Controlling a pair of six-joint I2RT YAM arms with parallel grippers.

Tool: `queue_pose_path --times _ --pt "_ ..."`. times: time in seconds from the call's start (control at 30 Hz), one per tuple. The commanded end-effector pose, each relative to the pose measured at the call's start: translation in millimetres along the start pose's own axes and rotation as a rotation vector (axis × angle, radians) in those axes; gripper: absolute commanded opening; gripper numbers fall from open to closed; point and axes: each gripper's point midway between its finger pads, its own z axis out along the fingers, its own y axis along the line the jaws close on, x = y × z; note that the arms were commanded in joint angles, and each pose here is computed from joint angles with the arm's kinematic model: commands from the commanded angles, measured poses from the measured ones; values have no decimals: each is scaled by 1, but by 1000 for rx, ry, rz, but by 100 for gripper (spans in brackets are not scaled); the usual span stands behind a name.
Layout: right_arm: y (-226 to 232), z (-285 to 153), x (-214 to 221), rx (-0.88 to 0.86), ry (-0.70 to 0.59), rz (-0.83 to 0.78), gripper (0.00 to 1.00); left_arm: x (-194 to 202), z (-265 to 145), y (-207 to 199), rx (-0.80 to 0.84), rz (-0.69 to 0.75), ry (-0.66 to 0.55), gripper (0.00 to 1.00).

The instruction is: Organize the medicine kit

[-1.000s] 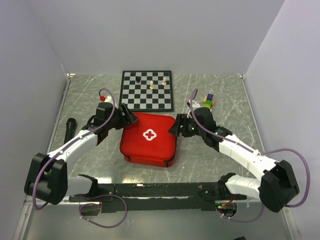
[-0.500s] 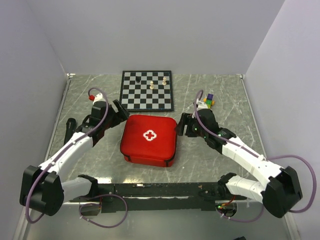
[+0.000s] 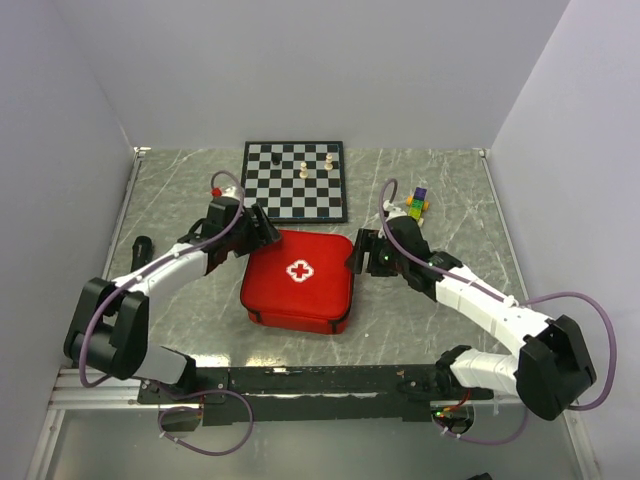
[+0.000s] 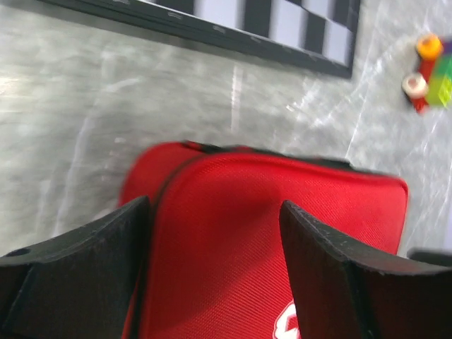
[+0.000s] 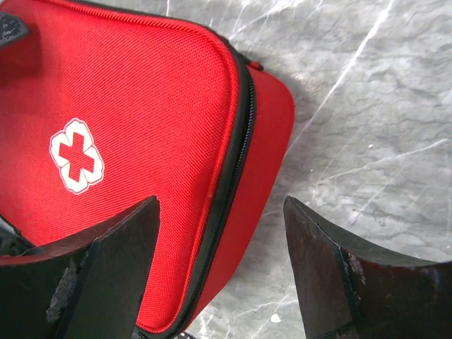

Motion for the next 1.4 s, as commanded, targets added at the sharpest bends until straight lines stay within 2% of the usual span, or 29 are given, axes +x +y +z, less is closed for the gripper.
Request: queue_pose_path --times 0.0,0.07,0.2,0.23,0.3,0.4,0.5,0.57,0.77,0.9,1.03,1.13,1.37 --pt "14 1 -15 -48 -21 3 78 -7 -11 -34 139 70 -28 80" --pt "12 0 -16 -32 -19 -2 78 -11 -19 -20 57 61 -53 81" --pt "5 -14 -14 7 -21 -72 78 -55 -65 19 -201 -33 -301 90" --pt "4 -19 -12 17 -23 -95 78 -62 -79 25 -229 -53 -350 91" --pt "4 -29 0 28 -14 -151 78 -76 -106 16 -184 -65 -436 91" --pt "20 -42 29 4 18 -249 77 -65 -115 -21 27 -43 -381 89" --pt "28 -52 60 -12 67 -285 76 -31 -105 -55 220 -47 -208 81" --pt "31 -58 79 -9 96 -291 76 -1 -100 -73 290 -36 -104 79" --pt "34 -70 118 27 142 -318 73 72 -108 -115 401 48 46 79" --pt "42 -67 133 60 164 -348 70 88 -109 -110 385 43 42 79" --pt "45 -59 129 140 111 -313 65 91 -107 -96 348 26 26 79" --pt "51 -51 125 148 77 -280 63 86 -106 -87 318 5 -12 80" --pt "73 -42 127 92 73 -291 63 90 -103 -77 287 4 -13 80"
